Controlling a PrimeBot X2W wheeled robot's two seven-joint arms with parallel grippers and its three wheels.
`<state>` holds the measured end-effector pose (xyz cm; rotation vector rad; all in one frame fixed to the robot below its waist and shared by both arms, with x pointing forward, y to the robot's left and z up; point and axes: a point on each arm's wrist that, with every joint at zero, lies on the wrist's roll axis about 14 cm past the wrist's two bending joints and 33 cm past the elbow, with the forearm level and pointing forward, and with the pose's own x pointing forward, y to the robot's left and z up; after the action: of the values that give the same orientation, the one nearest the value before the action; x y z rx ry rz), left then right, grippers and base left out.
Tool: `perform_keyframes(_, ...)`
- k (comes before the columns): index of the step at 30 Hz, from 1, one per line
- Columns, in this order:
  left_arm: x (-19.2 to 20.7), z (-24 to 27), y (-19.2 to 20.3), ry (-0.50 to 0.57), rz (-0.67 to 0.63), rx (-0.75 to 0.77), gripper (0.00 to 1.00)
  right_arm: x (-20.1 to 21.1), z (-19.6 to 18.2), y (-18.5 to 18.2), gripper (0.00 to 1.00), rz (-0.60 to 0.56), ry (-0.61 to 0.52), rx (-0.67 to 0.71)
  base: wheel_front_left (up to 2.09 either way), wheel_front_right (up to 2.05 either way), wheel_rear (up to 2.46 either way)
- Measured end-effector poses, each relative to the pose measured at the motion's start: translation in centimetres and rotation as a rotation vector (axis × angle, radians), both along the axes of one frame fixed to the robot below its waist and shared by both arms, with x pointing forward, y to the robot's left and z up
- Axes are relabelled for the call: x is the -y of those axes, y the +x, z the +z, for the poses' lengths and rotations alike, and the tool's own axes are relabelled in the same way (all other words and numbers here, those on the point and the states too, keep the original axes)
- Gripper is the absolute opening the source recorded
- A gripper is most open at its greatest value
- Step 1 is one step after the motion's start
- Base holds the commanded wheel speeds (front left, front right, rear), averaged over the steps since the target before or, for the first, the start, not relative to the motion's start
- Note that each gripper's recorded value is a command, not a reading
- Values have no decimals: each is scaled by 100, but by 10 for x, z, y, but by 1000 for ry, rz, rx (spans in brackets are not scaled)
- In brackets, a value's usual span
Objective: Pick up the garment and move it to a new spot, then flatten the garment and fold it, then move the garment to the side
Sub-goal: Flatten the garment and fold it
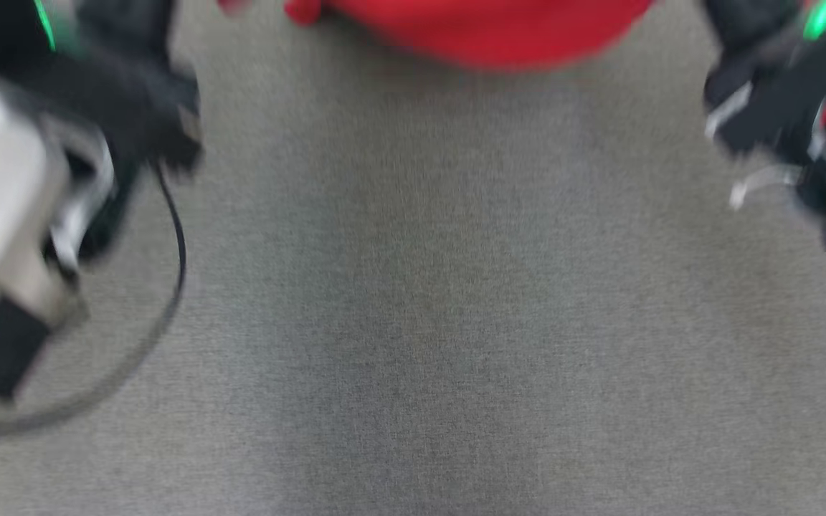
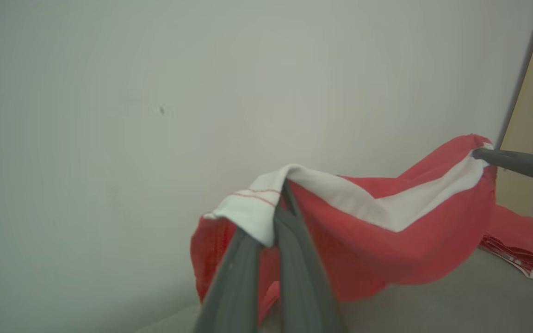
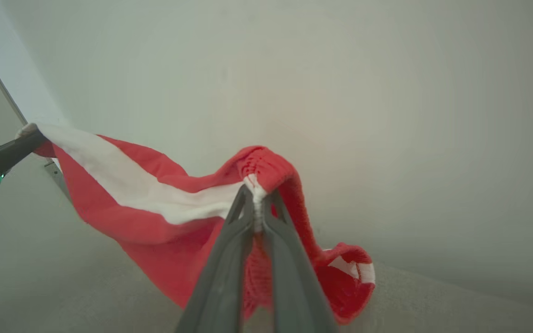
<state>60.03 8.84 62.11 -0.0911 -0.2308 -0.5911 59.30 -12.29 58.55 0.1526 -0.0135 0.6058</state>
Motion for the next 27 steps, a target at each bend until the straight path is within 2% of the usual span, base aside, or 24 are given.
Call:
perform_keyframes(5,-7,-21,-49,-37,17,-60,0,1,-17,-45,0,16,30,-55,0,0,0)
perform_keyframes(11,-5,-68,-106,-33,18,-187,0,1,-58,-99,0,26,30,-153,0,0,0)
perform_keyframes(16,-9,-98,-140,-54,31,-278,0,1,-85,-139,0,23,39,-225,0,0,0)
perform_keyframes(27,-21,-150,-204,-14,57,-411,0,4,-132,-215,0,22,24,-364,0,0,0)
